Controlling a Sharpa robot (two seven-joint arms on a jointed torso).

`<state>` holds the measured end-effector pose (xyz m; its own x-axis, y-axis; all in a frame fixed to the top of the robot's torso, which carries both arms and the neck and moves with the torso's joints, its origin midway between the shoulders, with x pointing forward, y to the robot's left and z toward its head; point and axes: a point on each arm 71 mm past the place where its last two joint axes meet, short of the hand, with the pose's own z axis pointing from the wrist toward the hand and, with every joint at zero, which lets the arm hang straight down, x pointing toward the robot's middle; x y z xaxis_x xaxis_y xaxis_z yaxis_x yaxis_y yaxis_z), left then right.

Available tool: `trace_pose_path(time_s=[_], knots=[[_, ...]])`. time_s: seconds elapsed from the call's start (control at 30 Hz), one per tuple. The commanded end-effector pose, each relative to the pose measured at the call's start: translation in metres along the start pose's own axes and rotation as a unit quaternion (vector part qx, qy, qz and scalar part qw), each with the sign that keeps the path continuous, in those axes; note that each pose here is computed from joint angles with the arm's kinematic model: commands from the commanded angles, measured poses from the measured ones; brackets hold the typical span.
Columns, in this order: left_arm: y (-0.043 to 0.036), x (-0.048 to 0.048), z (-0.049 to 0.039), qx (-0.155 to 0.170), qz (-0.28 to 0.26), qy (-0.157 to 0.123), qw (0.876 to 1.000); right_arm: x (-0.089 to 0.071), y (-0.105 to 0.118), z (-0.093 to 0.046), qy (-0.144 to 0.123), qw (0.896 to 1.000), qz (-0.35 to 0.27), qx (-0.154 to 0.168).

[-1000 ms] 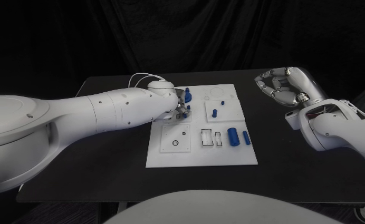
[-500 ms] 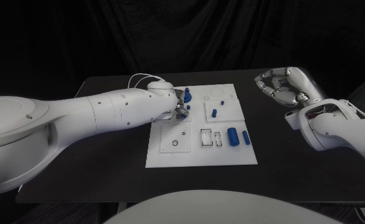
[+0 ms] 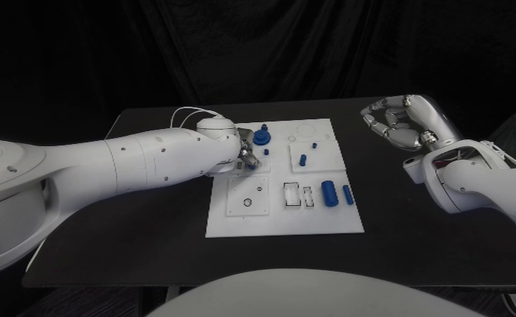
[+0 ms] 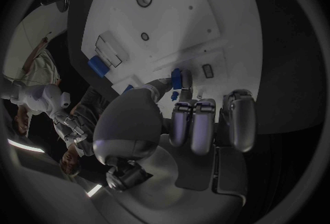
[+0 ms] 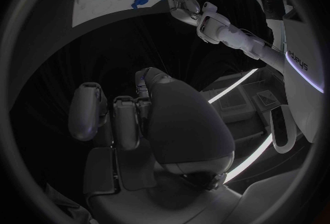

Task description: Assemble the parts on the task board

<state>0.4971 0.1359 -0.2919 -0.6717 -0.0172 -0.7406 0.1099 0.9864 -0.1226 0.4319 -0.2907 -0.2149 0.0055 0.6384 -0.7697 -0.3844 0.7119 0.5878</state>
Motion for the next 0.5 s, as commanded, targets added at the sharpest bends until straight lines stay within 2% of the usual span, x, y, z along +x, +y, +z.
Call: trace_pose_path(time_s=[0.03,0.27,0.5], knots=[[0.0041,-0.0004,-0.0034,-0.002,-0.012,-0.015,1.000,0.000,-0.003,-0.001,0.003,1.000,0.000,0.012],[0.0145,-0.0001,-0.0068,-0.007,-0.018,-0.019,1.000,0.002,-0.003,0.001,0.005,1.000,0.000,0.014],[0.0176,-0.0029,-0.0061,-0.006,-0.028,-0.036,0.999,0.003,-0.003,0.002,0.008,1.000,0.001,0.015]])
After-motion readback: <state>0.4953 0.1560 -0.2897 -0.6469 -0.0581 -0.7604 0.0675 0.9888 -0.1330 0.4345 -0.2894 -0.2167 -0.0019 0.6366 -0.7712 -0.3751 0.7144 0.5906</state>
